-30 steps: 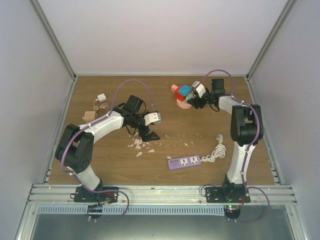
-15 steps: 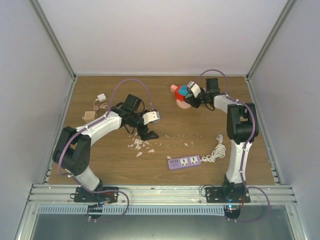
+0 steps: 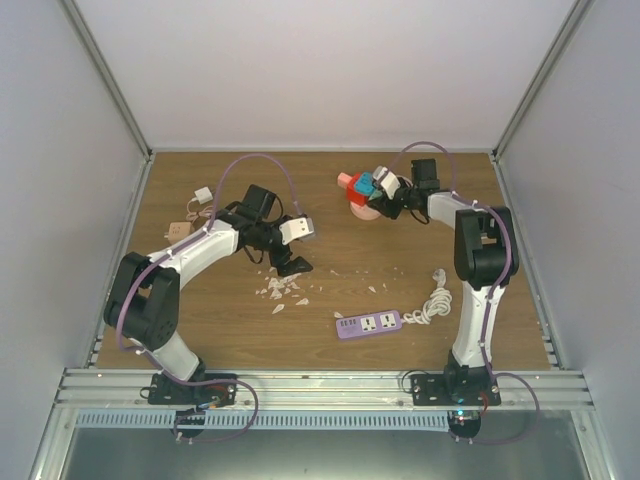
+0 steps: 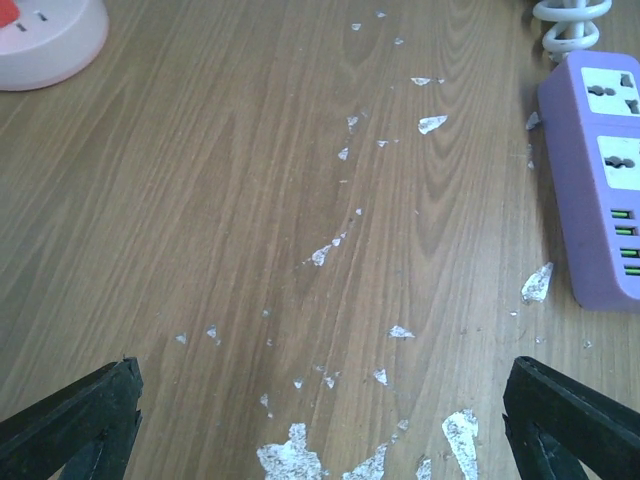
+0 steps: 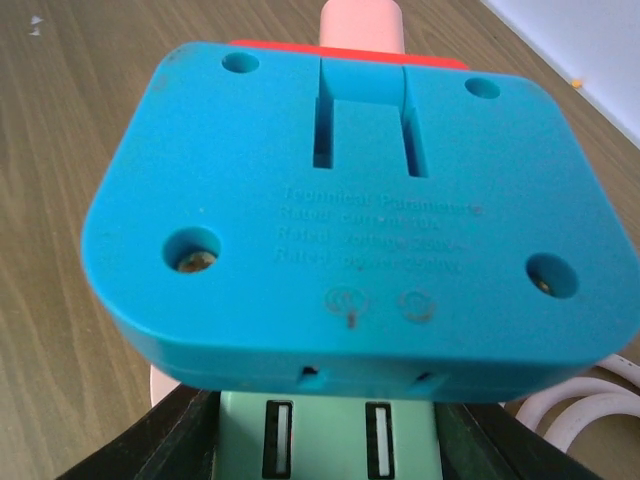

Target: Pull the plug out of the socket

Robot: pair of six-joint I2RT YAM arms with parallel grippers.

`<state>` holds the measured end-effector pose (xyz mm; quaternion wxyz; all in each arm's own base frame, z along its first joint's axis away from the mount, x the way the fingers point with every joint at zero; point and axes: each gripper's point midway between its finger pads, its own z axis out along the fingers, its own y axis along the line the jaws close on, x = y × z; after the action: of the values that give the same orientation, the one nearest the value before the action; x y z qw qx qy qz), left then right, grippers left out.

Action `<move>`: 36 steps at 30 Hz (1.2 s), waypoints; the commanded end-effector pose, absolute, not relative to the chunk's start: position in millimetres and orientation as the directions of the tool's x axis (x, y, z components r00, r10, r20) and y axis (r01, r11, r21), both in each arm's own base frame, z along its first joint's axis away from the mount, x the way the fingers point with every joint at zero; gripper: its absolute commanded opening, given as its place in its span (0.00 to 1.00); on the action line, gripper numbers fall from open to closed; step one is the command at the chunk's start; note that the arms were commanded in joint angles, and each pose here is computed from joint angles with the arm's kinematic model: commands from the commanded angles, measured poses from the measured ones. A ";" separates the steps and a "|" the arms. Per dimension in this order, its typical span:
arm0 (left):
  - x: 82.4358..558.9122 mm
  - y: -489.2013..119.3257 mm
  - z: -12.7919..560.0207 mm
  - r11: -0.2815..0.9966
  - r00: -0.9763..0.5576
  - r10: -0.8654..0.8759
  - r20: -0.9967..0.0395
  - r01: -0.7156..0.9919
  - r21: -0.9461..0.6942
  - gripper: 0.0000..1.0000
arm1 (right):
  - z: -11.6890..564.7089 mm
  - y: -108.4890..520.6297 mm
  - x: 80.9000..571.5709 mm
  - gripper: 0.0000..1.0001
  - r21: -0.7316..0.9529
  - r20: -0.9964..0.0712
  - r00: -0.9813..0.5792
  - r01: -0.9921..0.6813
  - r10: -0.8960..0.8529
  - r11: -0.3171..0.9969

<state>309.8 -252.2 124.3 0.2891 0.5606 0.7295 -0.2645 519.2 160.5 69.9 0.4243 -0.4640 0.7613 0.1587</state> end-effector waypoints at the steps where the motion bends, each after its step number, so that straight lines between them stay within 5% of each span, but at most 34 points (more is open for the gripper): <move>1: 319.3 -250.4 145.2 0.235 -0.163 0.647 -0.745 0.972 -0.009 0.99 | 54.7 178.0 488.6 0.23 -0.125 -0.772 -0.186 -0.893 -0.608 0.432; 12: 326.5 -246.3 151.0 0.248 -0.162 0.642 -0.749 0.969 0.004 0.99 | 61.5 204.9 451.1 0.17 -0.093 -0.782 -0.124 -0.946 -0.611 0.311; 25: 343.9 -213.8 149.3 0.269 -0.161 0.642 -0.750 0.963 0.024 0.99 | 53.4 237.2 354.0 0.16 -0.016 -0.752 0.012 -1.000 -0.659 0.000; 36: 326.9 -226.9 129.1 0.188 -0.141 0.634 -0.760 0.982 -0.025 0.99 | 56.5 239.5 298.8 0.18 0.018 -0.768 0.043 -0.996 -0.638 -0.089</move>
<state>333.7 -215.4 132.8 0.3152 0.5561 0.7253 -0.2557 333.1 241.9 64.7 0.3179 -0.6609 0.6163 0.2867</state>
